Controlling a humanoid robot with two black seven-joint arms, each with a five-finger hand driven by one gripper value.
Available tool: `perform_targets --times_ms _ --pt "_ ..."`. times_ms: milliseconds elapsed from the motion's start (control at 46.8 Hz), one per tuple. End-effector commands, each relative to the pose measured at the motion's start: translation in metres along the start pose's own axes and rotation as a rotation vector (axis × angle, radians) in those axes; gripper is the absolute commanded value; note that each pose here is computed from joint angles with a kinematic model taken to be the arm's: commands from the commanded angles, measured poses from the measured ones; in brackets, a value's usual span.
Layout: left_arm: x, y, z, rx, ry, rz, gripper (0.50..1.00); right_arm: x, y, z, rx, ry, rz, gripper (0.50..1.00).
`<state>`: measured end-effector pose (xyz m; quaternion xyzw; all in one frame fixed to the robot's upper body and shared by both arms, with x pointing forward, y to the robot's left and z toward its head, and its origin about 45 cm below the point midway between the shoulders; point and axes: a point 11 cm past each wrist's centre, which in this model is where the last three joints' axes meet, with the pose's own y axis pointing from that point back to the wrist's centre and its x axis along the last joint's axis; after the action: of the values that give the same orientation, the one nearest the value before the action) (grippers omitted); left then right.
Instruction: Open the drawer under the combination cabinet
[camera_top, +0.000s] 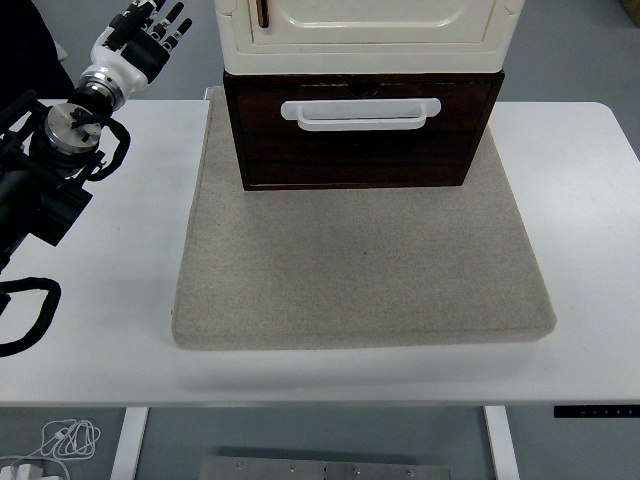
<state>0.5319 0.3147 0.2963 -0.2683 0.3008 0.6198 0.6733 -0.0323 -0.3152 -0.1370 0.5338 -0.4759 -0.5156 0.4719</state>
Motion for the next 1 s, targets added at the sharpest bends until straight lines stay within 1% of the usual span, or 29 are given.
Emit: perform_targets --times_ms 0,299,513,662,855,940,983 --pt "0.0 0.0 0.0 0.0 0.0 0.0 1.0 0.0 0.0 0.0 0.001 0.0 0.0 0.926" --pt "0.001 0.0 0.001 -0.003 0.002 0.0 1.0 0.0 0.0 0.0 0.001 0.0 0.0 0.926" --pt "0.005 0.002 0.011 -0.017 -0.008 0.005 1.0 0.0 0.0 0.0 0.001 0.0 0.0 0.926" --pt "0.007 0.004 0.019 -0.03 -0.014 -0.025 1.0 0.0 0.0 0.001 -0.001 0.0 0.0 0.926" --pt "0.008 0.005 0.019 -0.025 -0.037 -0.027 1.0 0.0 0.0 0.0 0.001 0.0 0.0 0.926" --pt "0.01 0.006 0.026 -0.042 -0.046 -0.025 1.0 0.0 0.0 0.0 0.001 0.0 0.0 0.926" --pt "0.01 0.006 0.035 -0.057 -0.056 -0.026 1.0 0.0 0.0 0.0 0.001 0.0 0.0 0.926"
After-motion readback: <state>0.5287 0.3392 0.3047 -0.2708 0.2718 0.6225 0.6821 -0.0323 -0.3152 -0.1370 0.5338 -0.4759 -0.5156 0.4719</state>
